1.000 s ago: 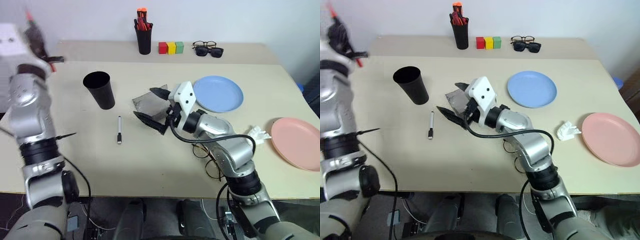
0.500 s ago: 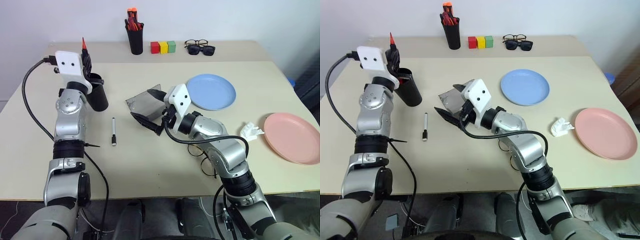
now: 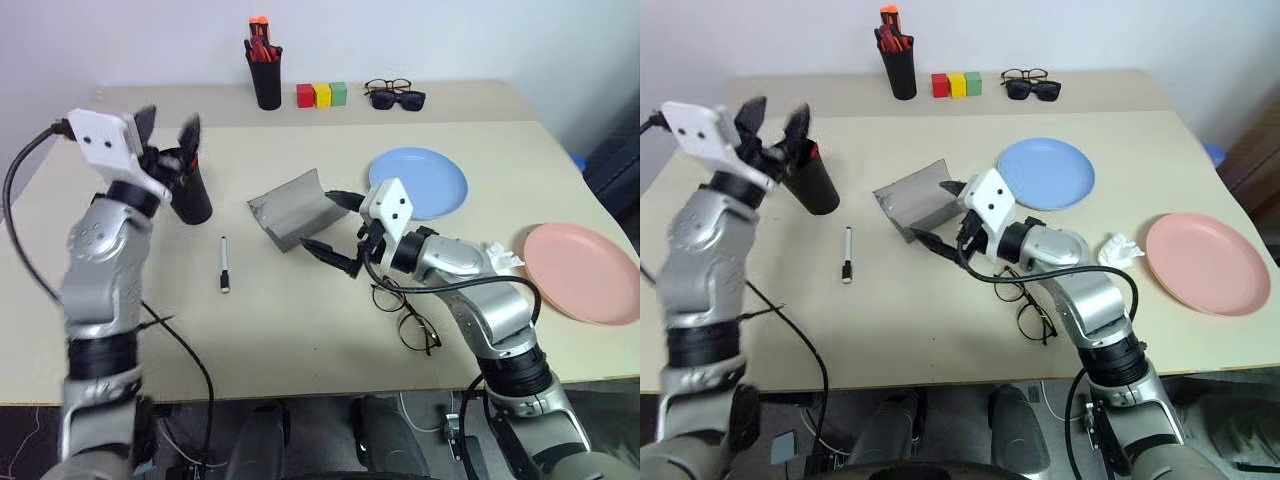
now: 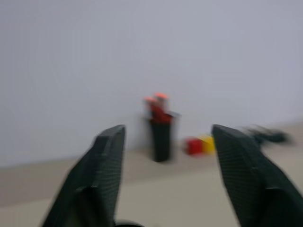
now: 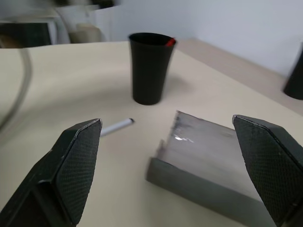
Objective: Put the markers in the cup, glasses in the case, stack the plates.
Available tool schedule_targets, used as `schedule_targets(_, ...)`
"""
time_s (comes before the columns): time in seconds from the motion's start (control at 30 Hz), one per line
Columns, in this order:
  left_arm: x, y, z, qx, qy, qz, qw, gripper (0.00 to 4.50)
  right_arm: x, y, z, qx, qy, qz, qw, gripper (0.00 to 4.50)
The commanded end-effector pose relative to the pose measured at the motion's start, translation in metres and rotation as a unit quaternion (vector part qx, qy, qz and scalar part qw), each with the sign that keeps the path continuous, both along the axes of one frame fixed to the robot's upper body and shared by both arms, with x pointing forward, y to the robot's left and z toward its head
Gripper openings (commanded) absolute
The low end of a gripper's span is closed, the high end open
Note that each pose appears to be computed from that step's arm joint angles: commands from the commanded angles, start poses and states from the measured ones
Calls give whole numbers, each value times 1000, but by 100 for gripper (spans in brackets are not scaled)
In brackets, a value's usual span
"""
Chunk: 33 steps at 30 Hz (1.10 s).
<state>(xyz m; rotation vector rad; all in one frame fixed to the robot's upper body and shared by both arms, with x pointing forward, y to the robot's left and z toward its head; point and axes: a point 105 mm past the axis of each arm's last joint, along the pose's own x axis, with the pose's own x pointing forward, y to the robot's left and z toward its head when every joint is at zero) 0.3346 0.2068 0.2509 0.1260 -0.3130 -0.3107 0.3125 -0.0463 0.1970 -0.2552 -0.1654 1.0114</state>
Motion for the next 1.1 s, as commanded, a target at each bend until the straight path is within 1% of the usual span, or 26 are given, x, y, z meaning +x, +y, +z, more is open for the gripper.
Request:
schedule_targets(0.03, -16, -5, -45, 94, 162, 20, 982, 447, 0, -6, 14, 8, -25, 2, 1000, 450)
schedule_targets(0.07, -16, 0, -62, 114, 213, 45, 969, 447, 1, -7, 15, 8, -25, 2, 1000, 450)
schedule_targets(0.13, -15, 3, -75, 108, 263, 75, 956, 447, 2, -6, 16, 7, -26, 5, 1000, 450)
schedule_targets(0.2, -15, -1, -85, 82, 308, 72, 945, 447, 2, -5, 15, 6, -24, 12, 1000, 450)
schedule_targets(0.27, -16, -8, -102, 69, 365, 64, 926, 447, -2, -1, 15, 1, -22, 29, 999, 450)
schedule_targets(0.4, -12, -20, -126, 33, 442, 55, 895, 447, -9, 3, 12, -4, -15, 51, 999, 450)
schedule_targets(0.43, -11, -20, -133, 31, 463, 58, 884, 423, -11, 4, 11, -5, -14, 53, 998, 450)
schedule_targets(0.5, -10, -17, -139, 36, 482, 72, 873, 361, -12, 4, 9, -6, -14, 54, 998, 450)
schedule_targets(0.57, -8, -15, -139, 26, 487, 76, 869, 270, -12, 4, 9, -5, -13, 51, 999, 450)
schedule_targets(0.6, -7, -14, -139, 26, 488, 78, 869, 213, -12, 4, 9, -5, -13, 50, 999, 450)
schedule_targets(0.67, -4, -11, -138, 30, 482, 87, 871, 113, -12, 3, 9, -5, -13, 48, 999, 450)
schedule_targets(0.73, 5, -11, -127, 40, 438, 91, 893, 3, -12, 3, 8, -6, -13, 47, 999, 450)
schedule_targets(0.8, 16, -15, -100, 69, 337, 86, 935, 1, -12, 3, 8, -6, -14, 46, 999, 450)
schedule_targets(0.83, 21, -19, -72, 77, 243, 83, 963, 1, -12, 4, 8, -6, -14, 46, 999, 450)
schedule_targets(0.87, 20, -27, -51, 73, 187, 51, 978, 1, -12, 4, 8, -6, -14, 46, 999, 450)
schedule_targets(0.9, 17, -36, -29, 35, 144, 2, 989, 1, -12, 5, 9, -5, -15, 47, 999, 450)
schedule_targets(0.93, 14, -40, -16, 8, 118, -33, 992, 1, -12, 5, 9, -4, -15, 48, 999, 450)
schedule_targets(0.97, 13, -38, 3, -22, 68, -47, 996, 1, -11, 6, 10, -2, -16, 49, 999, 450)
schedule_targets(1.0, 12, -35, 16, -39, 31, -48, 998, 1, -11, 7, 11, -1, -17, 50, 999, 450)
schedule_targets(1.07, 23, -18, 33, -57, -2, -3, 998, 1, -10, 12, 15, 5, -20, 58, 998, 450)
schedule_targets(1.1, 27, -13, 37, -58, -9, 14, 998, 1, -10, 14, 16, 8, -22, 61, 998, 450)
